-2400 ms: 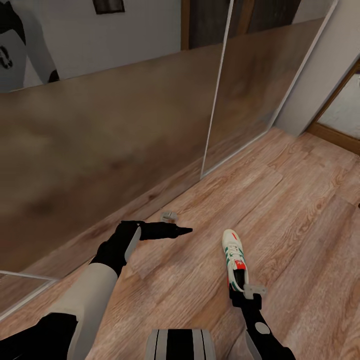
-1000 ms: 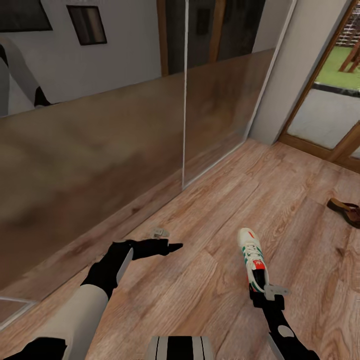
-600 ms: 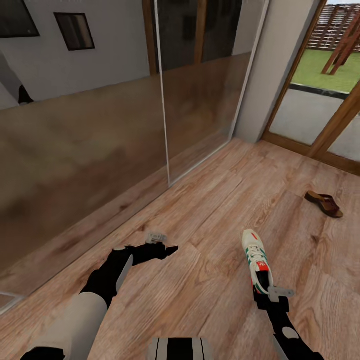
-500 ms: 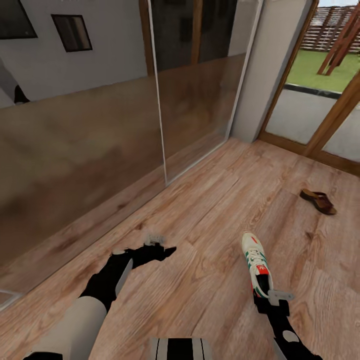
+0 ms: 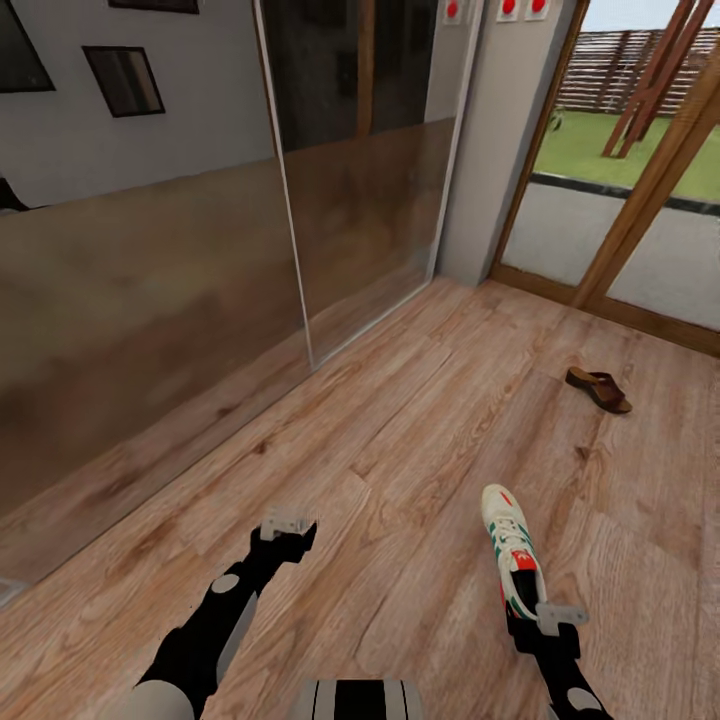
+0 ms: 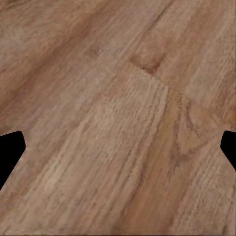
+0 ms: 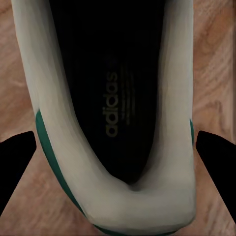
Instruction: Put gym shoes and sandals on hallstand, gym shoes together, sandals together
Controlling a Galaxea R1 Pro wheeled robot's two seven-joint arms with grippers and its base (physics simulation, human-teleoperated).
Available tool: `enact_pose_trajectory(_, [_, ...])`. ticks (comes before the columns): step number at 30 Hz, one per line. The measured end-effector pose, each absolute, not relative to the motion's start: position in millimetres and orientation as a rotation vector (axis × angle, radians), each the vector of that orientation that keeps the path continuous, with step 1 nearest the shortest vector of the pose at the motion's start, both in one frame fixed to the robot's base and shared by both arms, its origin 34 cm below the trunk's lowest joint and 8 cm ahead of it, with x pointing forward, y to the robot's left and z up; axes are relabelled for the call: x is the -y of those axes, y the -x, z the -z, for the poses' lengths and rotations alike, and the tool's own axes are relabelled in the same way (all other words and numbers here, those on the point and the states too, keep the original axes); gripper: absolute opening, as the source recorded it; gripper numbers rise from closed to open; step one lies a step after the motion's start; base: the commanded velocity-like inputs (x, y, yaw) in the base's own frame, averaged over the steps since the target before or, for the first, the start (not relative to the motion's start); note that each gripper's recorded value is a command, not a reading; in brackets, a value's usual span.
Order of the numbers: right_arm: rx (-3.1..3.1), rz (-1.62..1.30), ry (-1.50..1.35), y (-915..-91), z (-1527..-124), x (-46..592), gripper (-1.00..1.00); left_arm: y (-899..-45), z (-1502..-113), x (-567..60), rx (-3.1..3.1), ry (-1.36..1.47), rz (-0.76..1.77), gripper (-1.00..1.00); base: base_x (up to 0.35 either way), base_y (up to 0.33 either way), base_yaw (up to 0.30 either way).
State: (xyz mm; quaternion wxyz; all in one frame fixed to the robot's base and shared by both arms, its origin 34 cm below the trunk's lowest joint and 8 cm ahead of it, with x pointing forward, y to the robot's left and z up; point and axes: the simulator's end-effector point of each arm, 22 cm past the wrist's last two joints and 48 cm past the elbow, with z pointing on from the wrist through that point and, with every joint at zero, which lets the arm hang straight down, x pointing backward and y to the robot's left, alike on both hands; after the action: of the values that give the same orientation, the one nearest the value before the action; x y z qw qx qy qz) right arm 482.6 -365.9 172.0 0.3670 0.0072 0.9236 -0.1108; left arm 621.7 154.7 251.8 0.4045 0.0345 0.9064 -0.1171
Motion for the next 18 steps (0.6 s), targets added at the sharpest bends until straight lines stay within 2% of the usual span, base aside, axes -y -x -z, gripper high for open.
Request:
enact_pose_trajectory(12, [-2.350,0.282,-0.021,-483.4,-184.1,365.7,-1.00,-586.6,-251.8,-186.6,-2.243,-0.070,0.203,1.00,-0.001,-0.001,-0.095])
enact_pose_trajectory(18, [-2.334,0.273,-0.027,-487.1,-193.6,362.8,-1.00,-579.2,-255.5,-216.9,-2.247,-0.077,0.137,1.00,0.000,0.000,-0.173])
